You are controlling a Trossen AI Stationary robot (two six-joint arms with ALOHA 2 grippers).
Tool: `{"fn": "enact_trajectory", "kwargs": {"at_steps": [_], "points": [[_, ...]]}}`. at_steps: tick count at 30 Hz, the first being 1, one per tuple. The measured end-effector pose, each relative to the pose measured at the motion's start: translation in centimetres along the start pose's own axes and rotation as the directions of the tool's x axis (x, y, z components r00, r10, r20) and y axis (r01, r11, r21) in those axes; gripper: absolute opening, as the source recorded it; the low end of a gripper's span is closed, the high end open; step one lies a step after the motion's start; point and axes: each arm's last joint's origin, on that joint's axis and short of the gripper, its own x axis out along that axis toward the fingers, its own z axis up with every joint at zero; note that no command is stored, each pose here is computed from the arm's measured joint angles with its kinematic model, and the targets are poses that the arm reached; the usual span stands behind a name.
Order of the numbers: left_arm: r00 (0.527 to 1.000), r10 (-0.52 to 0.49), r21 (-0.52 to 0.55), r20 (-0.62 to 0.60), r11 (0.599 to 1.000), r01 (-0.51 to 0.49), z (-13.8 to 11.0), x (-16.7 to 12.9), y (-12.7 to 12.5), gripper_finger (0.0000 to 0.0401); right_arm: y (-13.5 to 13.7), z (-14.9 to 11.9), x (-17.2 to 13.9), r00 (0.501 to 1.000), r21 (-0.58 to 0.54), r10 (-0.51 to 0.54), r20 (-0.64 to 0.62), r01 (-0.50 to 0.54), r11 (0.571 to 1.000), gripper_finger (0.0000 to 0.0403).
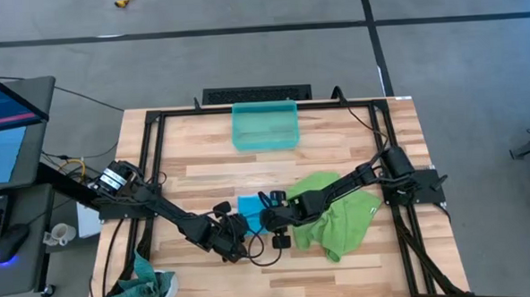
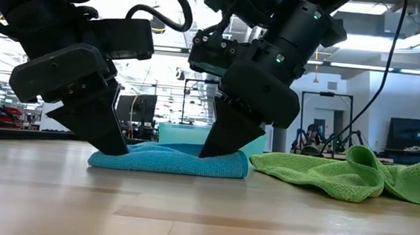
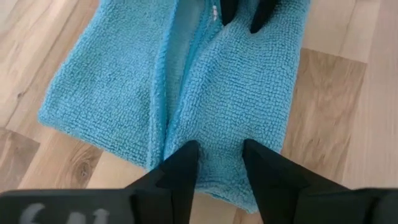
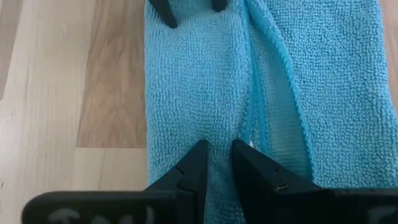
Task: Roll microfiber towels into tight, uniform cylinder then place into a basket
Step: Roll the blue microfiber cloth
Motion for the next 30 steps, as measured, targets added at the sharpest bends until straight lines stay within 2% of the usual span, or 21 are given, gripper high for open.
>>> {"fn": "enact_trajectory", "kwargs": {"at_steps": [3,9,13,16,19,24,30], "points": [[1.0,-0.021,0.05,-0.022,0.999,0.022,0.2,-0.1,0.0,0.0147,0.0,0.0,0.0,1.0,0.0,0.001,0.002,-0.001,1.0,0.0097],[0.999,0.027,0.189,-0.037,0.982,-0.02,0.9,-1.5,-0.7,0.0144,0.0,0.0,0.0,1.0,0.001,0.003,0.007,-0.003,1.0,0.0097],[0.998,0.056,0.26,-0.006,0.964,-0.053,1.3,-2.6,-1.4,0.0145,0.0,0.0,0.1,1.0,0.002,0.004,0.009,-0.004,1.0,0.0097],[0.999,0.039,0.299,0.008,0.953,-0.04,1.0,-3.3,-2.2,0.0144,0.0,0.0,0.1,1.0,0.002,0.004,0.011,-0.004,1.0,0.0097],[0.997,0.049,0.337,0.063,0.939,-0.067,0.8,-4.0,-2.9,0.0142,0.0,0.0,0.1,1.0,0.002,0.005,0.012,-0.005,1.0,0.0097],[0.977,0.119,0.344,0.177,0.923,-0.175,0.8,-4.5,-3.1,0.0142,0.0,0.0,0.0,1.0,0.003,0.005,0.014,-0.005,1.0,0.0097],[0.972,0.125,0.258,0.198,0.95,-0.175,1.6,-2.6,-2.0,0.0142,0.1,0.2,0.0,1.0,0.001,0.006,0.018,-0.006,1.0,0.0097]]}}
